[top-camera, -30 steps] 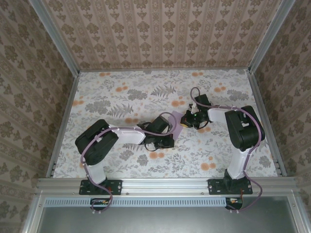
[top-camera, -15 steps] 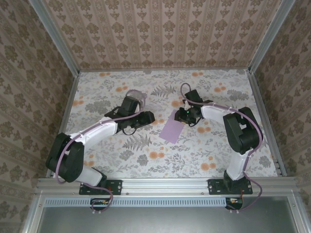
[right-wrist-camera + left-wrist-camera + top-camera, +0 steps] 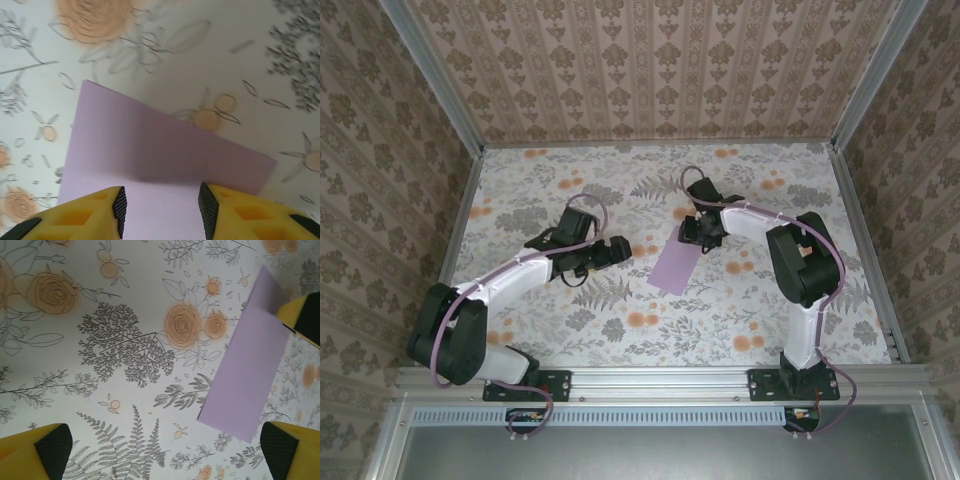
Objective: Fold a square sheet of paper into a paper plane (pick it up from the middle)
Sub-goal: Fold the triangle a second time at the center of the table.
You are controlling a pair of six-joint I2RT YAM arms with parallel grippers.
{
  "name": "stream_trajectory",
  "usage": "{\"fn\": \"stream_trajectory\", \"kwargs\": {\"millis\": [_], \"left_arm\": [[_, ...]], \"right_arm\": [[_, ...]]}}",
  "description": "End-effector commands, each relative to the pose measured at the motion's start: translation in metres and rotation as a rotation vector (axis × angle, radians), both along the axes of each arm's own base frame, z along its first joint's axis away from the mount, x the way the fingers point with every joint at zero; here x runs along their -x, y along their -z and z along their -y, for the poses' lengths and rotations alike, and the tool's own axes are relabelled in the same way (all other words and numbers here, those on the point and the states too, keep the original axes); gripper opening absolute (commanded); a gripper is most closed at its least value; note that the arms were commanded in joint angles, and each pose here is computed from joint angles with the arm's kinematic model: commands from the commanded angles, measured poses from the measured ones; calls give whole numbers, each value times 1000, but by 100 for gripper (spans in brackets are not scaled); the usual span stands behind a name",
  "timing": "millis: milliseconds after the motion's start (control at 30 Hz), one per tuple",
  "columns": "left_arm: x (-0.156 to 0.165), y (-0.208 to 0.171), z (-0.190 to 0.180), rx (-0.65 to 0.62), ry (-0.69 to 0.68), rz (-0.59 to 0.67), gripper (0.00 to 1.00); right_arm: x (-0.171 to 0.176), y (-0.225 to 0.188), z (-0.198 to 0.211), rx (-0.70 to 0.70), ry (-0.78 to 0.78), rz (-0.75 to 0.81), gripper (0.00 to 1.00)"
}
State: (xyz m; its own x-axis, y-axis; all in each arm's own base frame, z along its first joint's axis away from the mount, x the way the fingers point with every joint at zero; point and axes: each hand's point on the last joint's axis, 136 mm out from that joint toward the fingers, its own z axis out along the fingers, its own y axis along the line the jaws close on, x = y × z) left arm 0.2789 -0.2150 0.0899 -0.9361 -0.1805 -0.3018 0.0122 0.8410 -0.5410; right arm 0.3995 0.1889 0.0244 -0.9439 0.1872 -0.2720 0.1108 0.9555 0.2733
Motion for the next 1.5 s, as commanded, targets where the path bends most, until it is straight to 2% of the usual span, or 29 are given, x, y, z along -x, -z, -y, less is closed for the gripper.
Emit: {"fn": "stream_trajectory", "kwargs": {"millis": [0,167,400,700,1033,1333,1467], "left_arm": [[5,-2,10,50,51,15,100],[18,3,27,78,76,-14,100],[48,25,47,98,50,-159,99],[81,42,67,129,20,-291,84],[84,49,72,128,15,-323,72],[82,52,78,128,25,-330,72],[81,48,83,154,42,-321,68]], "right_arm": [[19,16,-28,-34,-132,-63,46],[36,12,-60,-133,-253,-66,45],[41,17,-56,-132,-218,-80,43],[43,32,-36,-66,-143,-109,33],[47,45,-28,-83,-110,-145,30],[47,48,-26,-87,-102,-153,29],[47,48,-25,-86,-102,-155,29]]}}
